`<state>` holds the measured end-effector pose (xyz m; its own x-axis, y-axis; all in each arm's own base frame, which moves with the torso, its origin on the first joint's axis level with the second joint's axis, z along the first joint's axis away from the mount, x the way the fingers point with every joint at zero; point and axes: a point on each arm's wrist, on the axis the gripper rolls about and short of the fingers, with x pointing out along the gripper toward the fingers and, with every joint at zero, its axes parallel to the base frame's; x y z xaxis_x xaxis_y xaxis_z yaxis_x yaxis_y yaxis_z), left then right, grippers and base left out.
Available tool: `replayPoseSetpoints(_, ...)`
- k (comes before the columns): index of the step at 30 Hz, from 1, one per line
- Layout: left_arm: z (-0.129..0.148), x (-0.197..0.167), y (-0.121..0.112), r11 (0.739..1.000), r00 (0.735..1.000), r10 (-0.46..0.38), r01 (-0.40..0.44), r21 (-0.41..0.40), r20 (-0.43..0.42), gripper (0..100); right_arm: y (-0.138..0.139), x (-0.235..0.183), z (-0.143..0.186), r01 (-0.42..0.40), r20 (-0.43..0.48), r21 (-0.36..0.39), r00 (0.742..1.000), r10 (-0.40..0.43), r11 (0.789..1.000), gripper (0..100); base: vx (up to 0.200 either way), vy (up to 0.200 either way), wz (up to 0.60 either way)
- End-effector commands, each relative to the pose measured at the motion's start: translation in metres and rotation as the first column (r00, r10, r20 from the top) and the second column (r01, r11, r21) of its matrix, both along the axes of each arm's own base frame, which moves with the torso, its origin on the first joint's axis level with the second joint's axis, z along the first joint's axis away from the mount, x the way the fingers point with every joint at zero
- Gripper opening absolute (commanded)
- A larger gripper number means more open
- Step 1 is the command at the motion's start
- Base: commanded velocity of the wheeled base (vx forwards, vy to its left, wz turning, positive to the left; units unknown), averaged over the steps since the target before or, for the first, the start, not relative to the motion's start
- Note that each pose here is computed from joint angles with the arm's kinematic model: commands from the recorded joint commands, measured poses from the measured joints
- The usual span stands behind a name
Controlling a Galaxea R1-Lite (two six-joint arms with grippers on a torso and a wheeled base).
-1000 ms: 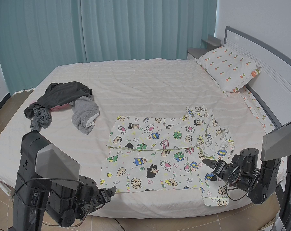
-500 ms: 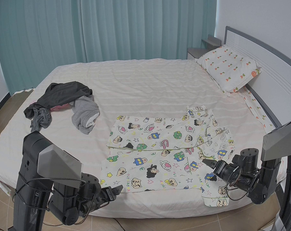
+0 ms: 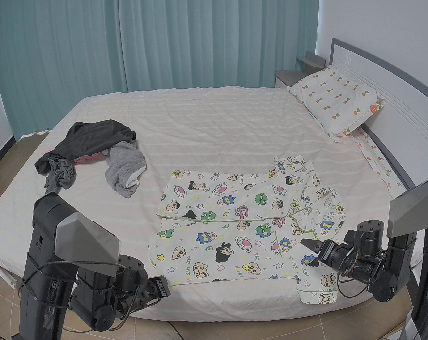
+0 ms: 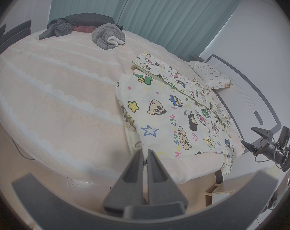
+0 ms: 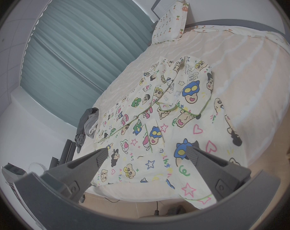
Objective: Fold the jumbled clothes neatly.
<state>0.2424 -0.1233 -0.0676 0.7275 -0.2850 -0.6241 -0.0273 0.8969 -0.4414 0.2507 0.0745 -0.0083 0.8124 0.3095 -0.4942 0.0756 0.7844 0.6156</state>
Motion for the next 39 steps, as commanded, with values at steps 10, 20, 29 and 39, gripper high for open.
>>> replayPoseSetpoints(10,0.001,-0.008,0.005,1.000,1.000,0.015,-0.015,0.011,-0.021,0,-0.023,-0.019,-0.020,-0.057,-0.097,-0.184,0.995,0.039,0.981,100,0.000,0.000,0.00)
replayPoseSetpoints(20,0.005,-0.008,0.012,0.989,0.989,0.145,-0.146,-0.026,-0.027,0,-0.037,-0.022,-0.044,-0.056,-0.178,-0.297,0.984,0.002,0.953,100,0.000,0.000,0.00)
replayPoseSetpoints(29,0.009,-0.010,0.012,0.988,0.988,0.150,-0.151,-0.031,-0.022,0,-0.044,-0.025,-0.051,-0.070,-0.211,-0.336,0.977,-0.003,0.939,100,0.000,0.000,0.00)
replayPoseSetpoints(39,0.009,-0.010,0.012,0.988,0.989,0.148,-0.149,-0.030,-0.024,0,-0.043,-0.021,-0.071,-0.106,-0.250,-0.341,0.968,0.018,0.934,100,0.000,0.000,0.00)
